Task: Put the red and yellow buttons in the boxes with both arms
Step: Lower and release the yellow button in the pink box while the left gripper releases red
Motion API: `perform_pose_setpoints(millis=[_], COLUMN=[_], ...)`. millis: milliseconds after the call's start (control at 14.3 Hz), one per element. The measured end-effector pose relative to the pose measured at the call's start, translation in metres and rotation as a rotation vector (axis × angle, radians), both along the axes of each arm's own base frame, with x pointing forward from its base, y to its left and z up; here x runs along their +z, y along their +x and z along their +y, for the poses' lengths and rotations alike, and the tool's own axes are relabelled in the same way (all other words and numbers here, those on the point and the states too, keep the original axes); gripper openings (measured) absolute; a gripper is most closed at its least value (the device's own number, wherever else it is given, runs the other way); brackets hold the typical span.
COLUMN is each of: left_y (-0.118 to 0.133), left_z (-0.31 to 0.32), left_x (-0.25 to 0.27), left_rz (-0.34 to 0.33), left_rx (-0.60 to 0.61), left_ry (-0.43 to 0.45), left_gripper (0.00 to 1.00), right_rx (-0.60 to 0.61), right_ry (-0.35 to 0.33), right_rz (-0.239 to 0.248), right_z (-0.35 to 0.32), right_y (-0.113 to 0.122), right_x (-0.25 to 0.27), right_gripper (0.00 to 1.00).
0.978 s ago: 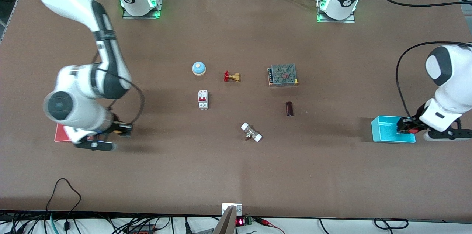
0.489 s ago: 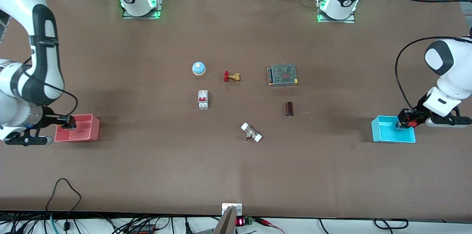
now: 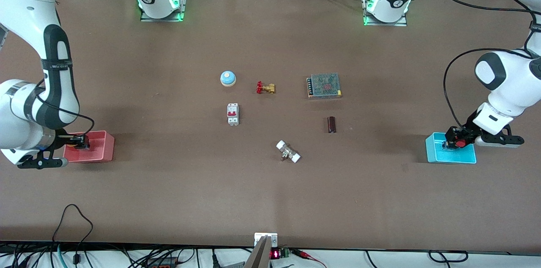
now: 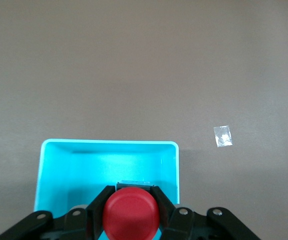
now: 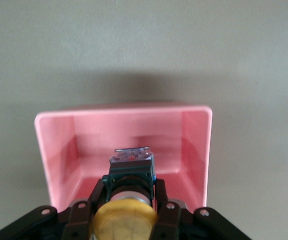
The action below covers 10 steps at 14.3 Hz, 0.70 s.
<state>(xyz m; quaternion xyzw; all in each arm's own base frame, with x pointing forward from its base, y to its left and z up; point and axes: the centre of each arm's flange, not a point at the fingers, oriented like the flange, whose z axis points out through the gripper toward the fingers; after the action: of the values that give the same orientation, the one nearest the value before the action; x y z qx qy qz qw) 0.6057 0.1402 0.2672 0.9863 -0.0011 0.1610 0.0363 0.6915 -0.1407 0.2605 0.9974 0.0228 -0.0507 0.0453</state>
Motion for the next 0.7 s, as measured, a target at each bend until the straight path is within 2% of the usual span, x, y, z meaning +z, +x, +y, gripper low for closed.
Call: perform_pose_setpoints(millis=[349,699], left_y=[0.002,0.008], left_z=[0.002,0.015], left_x=[-0.014,-0.014], left_rz=[0.002,-0.014], left_rx=[-0.021,-0.043], left_ry=[-0.009,0.003], left_gripper=[0.37,0.37], right_rx=[0.001,-0.002], right_ry=[-0.005,-0.006], right_rz=[0.001,0.022], right_z=[-0.001,-0.003], right_y=[0.001,-0.002], right_x=[-0.011,-0.026], right_gripper=[0.42,0.42])
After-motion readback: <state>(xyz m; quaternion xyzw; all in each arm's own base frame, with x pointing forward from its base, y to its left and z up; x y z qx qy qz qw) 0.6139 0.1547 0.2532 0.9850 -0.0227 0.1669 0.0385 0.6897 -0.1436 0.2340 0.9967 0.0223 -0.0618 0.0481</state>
